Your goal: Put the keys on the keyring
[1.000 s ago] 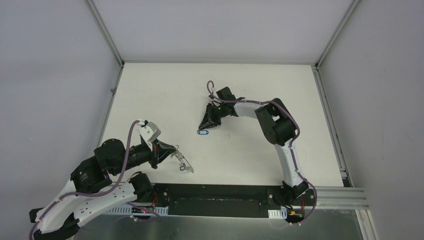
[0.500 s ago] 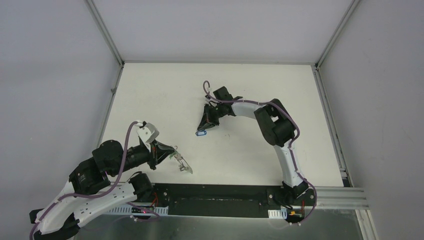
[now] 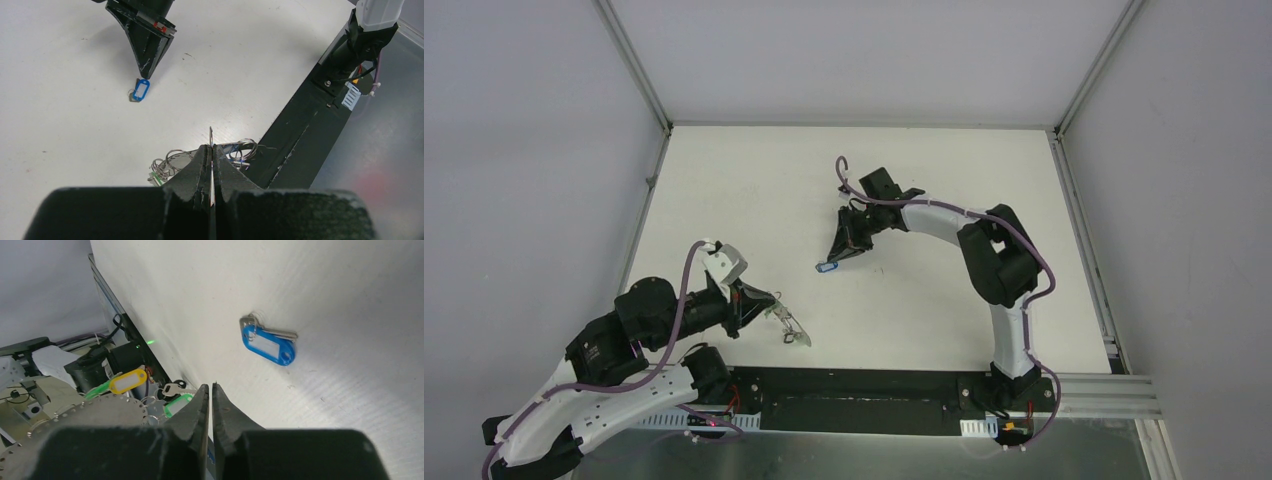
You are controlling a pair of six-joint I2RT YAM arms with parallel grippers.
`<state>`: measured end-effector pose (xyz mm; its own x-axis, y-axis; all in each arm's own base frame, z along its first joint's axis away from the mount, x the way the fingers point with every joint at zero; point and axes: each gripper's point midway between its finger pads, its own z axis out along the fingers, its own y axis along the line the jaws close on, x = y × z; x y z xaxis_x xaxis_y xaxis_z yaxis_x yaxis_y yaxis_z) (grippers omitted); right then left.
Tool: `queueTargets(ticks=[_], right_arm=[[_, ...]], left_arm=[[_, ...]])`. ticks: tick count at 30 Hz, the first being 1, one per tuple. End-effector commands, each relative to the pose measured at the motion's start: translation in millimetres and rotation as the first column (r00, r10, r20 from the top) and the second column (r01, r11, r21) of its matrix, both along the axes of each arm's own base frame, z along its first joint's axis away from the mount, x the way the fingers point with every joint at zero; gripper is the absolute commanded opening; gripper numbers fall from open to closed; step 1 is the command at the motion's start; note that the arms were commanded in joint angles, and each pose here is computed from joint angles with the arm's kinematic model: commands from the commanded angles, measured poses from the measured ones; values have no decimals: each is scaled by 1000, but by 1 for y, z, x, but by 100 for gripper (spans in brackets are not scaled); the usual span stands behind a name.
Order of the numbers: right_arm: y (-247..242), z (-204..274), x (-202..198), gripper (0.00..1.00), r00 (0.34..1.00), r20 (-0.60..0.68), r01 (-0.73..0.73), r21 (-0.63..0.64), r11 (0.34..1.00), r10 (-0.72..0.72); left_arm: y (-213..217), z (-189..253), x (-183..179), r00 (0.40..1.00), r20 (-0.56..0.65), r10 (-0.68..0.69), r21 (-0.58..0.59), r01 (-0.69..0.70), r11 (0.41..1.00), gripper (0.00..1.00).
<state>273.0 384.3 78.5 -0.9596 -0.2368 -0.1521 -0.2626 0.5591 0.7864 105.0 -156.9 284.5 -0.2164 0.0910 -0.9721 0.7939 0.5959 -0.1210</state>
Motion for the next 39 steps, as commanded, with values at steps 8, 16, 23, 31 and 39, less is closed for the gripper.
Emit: queueTargets(ticks=[8, 16, 23, 31, 39], right_arm=[[11, -5, 7, 33, 998, -50, 36, 9, 999, -36], [25, -16, 15, 32, 993, -101, 63, 15, 998, -61], [27, -32, 22, 31, 989, -118, 85, -47, 995, -90], [34, -39, 23, 31, 992, -102, 61, -92, 994, -71], [41, -23, 17, 20, 997, -79, 25, -40, 999, -28]], left_arm=[[1, 22, 4, 999, 48, 19, -46, -17, 999, 0], [0, 19, 5, 999, 42, 19, -42, -18, 999, 0], [1, 19, 4, 999, 45, 20, -43, -18, 999, 0], [2, 19, 3, 999, 45, 20, -44, -18, 999, 0], [4, 17, 2, 999, 40, 21, -45, -19, 999, 0]])
